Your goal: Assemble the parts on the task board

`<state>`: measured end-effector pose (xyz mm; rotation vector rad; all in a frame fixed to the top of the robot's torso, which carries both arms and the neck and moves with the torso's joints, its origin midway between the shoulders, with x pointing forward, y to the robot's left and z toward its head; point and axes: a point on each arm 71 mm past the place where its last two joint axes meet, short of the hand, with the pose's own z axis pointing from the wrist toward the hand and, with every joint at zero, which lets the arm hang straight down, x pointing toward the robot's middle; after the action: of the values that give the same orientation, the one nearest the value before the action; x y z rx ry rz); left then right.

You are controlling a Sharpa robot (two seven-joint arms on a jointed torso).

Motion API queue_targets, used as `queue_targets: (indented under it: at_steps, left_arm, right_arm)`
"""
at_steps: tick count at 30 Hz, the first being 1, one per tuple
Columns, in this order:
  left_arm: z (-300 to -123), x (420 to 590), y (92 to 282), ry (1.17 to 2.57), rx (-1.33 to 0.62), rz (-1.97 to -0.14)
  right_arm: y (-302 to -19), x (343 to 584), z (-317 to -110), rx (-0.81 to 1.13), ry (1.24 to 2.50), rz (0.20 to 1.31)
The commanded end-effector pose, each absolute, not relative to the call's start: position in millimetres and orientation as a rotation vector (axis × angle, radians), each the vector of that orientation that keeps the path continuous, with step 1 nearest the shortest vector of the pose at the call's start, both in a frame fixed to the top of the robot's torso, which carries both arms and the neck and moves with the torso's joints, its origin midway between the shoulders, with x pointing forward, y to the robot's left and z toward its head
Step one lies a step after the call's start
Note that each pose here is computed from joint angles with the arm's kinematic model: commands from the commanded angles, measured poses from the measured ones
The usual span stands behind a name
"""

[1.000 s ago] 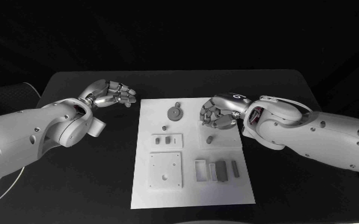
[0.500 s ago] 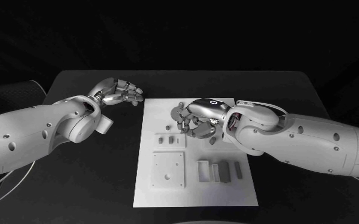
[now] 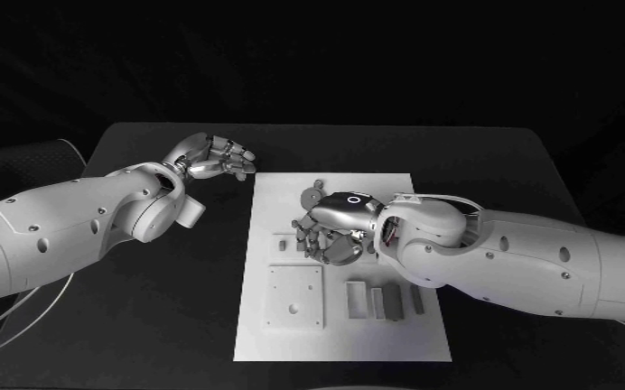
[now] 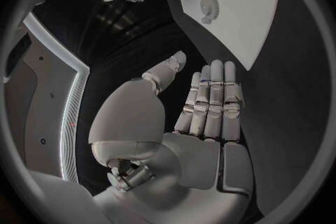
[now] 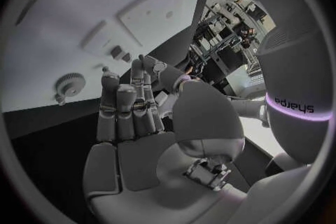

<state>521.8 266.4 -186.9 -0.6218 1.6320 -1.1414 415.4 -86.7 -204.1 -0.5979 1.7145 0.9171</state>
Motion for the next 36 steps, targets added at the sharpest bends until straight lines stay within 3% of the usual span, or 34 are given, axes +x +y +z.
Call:
queue_targets:
  at_steps: [1,13,36]
  left_arm:
    - [-186.3,522.2,263.4,1.632,-0.626,-1.156]
    - [-186.5,523.1,260.7,1.635,-0.623,-1.16]
    - [-186.4,521.7,262.2,1.636,-0.625,-1.161]
  right_arm:
    - [-79.8,410.1,-211.9,-0.682,1.735,0.905]
    - [-71.5,403.9,-234.7,-0.726,1.778,0.905]
    - [-78.9,401.0,-245.6,-0.755,1.855,0.872]
